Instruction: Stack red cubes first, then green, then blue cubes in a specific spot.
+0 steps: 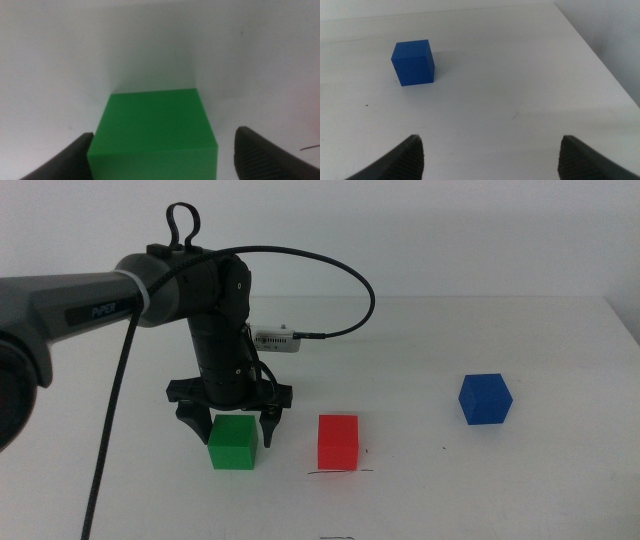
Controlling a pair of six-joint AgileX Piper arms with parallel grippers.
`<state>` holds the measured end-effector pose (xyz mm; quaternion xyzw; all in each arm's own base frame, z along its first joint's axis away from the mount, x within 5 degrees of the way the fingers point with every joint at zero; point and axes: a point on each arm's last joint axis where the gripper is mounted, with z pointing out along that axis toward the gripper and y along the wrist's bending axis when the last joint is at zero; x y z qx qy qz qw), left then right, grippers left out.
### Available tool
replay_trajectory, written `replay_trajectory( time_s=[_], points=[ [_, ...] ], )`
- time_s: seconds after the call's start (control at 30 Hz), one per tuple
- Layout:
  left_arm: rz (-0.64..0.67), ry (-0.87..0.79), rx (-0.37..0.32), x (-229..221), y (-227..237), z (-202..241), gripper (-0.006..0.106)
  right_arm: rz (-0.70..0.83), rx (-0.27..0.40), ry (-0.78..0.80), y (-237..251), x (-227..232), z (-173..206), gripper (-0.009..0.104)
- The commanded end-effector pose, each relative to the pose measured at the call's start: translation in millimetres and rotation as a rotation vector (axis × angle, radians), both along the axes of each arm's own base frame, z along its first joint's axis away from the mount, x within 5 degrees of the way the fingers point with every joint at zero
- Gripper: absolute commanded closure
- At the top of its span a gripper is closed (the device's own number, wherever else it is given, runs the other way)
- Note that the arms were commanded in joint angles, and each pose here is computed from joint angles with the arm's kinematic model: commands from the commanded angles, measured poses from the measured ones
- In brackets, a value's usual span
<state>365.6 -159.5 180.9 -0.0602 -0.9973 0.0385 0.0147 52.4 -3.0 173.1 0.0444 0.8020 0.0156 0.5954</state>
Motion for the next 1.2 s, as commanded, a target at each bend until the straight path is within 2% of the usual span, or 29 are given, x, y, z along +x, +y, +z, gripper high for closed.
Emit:
replay_trajectory(
  time_s=[0.0,0.03,0.07,0.27,0.4,0.43,0.57,0.73,0.9,1.17],
  points=[
    [0.000,-0.063,-0.043,-1.5,-2.0,27.8,0.008,0.000,-0.024,-0.077,-0.3,0.4,7.6,0.021],
    [-0.001,-0.063,-0.042,-1.5,-1.9,27.8,0.008,0.000,-0.024,-0.077,-0.3,0.4,7.6,0.021],
    [-0.005,-0.055,-0.032,-2.3,-1.0,27.7,0.016,0.000,-0.024,-0.077,-0.3,0.4,7.6,0.021],
    [-0.005,-0.047,-0.029,-2.9,-0.8,27.7,0.038,0.000,-0.024,-0.077,-0.3,0.4,7.6,0.021],
    [-0.004,-0.046,-0.030,-3.1,-0.9,27.7,0.059,0.000,-0.024,-0.077,-0.3,0.4,7.6,0.021],
    [-0.007,-0.030,-0.026,-5.5,-0.1,30.2,0.072,0.000,-0.024,-0.077,-0.3,0.4,7.6,0.021],
    [0.001,-0.054,-0.034,-10.7,2.3,47.1,0.085,0.000,-0.024,-0.077,-0.3,0.4,7.6,0.021],
    [0.066,-0.110,-0.080,-22.7,4.4,80.8,0.095,0.000,-0.024,-0.077,-0.3,0.4,7.6,0.021],
    [0.173,-0.062,-0.100,-38.2,6.5,100.4,0.100,0.000,-0.024,-0.077,-0.3,0.4,7.6,0.021],
    [0.134,-0.094,-0.130,-47.0,-23.0,118.6,0.102,0.000,-0.024,-0.077,-0.3,0.4,7.6,0.021]
  ],
)
